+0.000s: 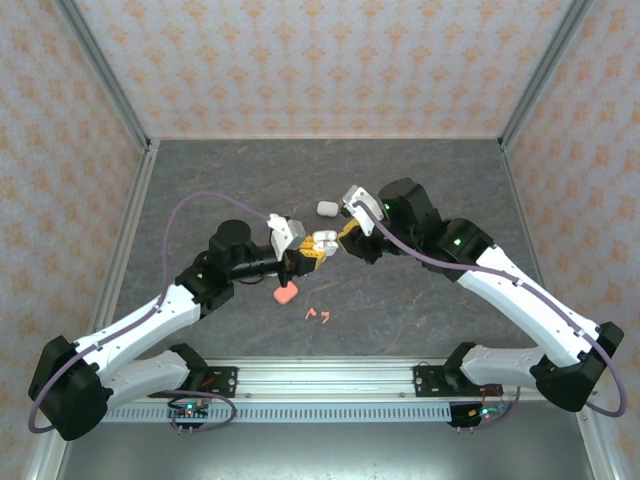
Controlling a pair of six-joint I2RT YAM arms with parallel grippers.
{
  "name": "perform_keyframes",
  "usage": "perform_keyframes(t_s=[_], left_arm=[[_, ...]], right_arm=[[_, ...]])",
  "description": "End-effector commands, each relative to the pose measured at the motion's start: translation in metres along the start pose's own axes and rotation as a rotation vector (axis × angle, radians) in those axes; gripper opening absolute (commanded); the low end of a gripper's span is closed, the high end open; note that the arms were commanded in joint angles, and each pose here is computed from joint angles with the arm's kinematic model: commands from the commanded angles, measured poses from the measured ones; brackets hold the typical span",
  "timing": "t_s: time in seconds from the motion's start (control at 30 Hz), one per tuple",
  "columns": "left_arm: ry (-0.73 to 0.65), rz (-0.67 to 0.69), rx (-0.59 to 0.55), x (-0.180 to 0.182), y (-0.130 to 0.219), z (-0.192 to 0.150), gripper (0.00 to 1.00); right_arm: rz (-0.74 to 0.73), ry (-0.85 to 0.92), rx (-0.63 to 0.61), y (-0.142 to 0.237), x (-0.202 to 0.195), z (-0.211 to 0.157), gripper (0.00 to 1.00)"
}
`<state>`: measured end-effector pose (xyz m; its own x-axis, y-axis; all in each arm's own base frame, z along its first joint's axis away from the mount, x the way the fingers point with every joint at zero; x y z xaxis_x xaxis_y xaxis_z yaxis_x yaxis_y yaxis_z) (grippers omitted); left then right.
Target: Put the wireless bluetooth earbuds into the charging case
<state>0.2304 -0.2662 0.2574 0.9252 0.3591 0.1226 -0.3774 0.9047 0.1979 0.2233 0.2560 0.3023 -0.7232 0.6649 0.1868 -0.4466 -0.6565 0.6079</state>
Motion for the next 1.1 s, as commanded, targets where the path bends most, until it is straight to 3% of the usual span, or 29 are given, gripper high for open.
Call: perform_keyframes(t_s=[0.0,1.07], left_arm=[[-0.051,-0.02,-0.066,-0.003,0.005,0.026,0.0],[-0.042,-0.027,-0.074,-0.002,0.002,0.028,0.0]], right_arm=[[-0.03,0.047,0.004,0.001,-0.002,0.007,0.2],[0.075,0.072,0.116,-0.019,0.011,-0.011,0.19]])
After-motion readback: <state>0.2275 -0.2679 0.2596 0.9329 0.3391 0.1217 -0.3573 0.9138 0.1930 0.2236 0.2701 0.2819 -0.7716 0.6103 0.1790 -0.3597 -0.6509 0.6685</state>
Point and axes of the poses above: each hand's point on the last joint's axis, 136 mm out from that joint toward the fingers, its own y axis back along the fingers, its own x axis along the line the jaws close on, z = x × y, the point moved 1 cm from there along y, back along the fingers, and after that the axes turned 14 degrees about -y, right-handed, at the moved point
